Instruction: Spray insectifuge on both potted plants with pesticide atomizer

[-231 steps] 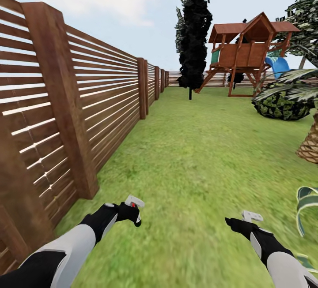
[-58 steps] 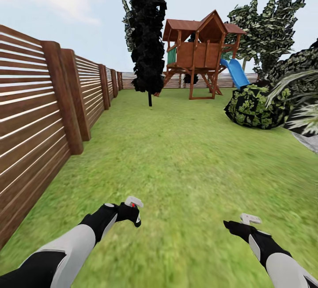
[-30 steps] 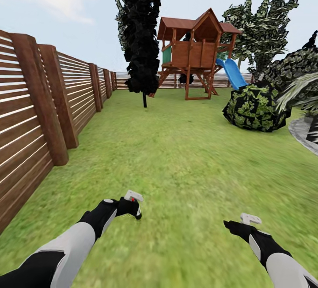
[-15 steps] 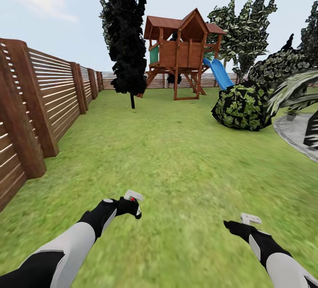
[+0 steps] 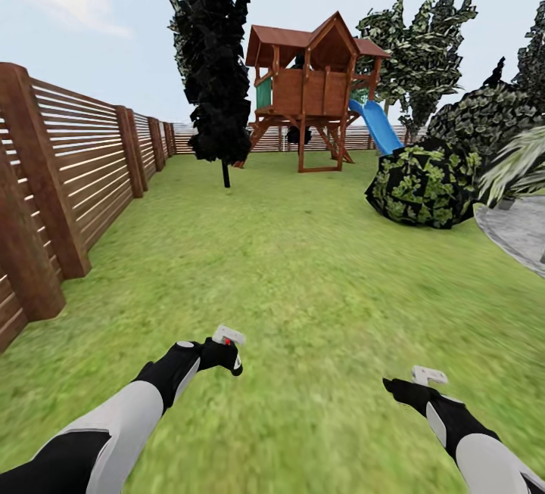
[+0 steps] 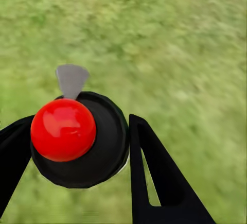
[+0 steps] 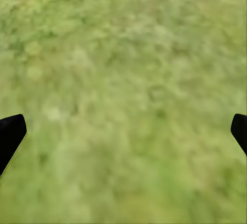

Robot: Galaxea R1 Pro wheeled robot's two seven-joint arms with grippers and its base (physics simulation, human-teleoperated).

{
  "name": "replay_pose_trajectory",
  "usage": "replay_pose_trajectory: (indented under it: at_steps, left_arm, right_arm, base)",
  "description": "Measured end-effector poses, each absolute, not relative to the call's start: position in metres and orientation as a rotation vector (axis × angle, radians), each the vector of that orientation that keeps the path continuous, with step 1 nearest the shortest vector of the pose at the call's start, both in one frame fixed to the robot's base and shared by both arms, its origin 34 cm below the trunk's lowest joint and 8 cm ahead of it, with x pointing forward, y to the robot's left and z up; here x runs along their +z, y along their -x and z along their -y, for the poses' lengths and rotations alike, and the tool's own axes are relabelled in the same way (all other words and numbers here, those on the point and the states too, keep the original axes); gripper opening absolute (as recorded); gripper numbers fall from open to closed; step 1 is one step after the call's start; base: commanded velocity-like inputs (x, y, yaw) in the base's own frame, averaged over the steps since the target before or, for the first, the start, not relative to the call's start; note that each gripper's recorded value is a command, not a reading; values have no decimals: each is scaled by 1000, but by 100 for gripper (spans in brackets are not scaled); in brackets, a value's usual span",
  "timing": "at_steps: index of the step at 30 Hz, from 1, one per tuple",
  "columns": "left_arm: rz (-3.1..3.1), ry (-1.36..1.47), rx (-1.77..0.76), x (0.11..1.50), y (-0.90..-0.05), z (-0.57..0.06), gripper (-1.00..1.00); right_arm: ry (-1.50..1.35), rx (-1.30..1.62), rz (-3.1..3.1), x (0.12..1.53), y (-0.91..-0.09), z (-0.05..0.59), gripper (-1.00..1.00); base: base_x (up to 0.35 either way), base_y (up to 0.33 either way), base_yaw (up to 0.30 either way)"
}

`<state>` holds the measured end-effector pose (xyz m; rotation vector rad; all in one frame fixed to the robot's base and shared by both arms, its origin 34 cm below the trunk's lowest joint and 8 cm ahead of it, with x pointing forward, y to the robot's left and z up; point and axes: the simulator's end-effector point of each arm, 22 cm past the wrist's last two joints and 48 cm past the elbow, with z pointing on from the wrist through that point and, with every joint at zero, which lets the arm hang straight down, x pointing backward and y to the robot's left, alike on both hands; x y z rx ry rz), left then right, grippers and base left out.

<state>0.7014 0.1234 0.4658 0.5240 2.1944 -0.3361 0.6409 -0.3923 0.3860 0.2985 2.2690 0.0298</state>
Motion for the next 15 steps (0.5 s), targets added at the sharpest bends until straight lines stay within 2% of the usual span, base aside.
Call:
replay_pose_trajectory:
  at_steps: [15]
  left_arm:
    - [-2195, -525, -338, 465, -701, -123, -100]
  right_arm:
    - [-298, 30, -2269, 386, -641, 392, 100]
  base:
    - [336, 0, 0]
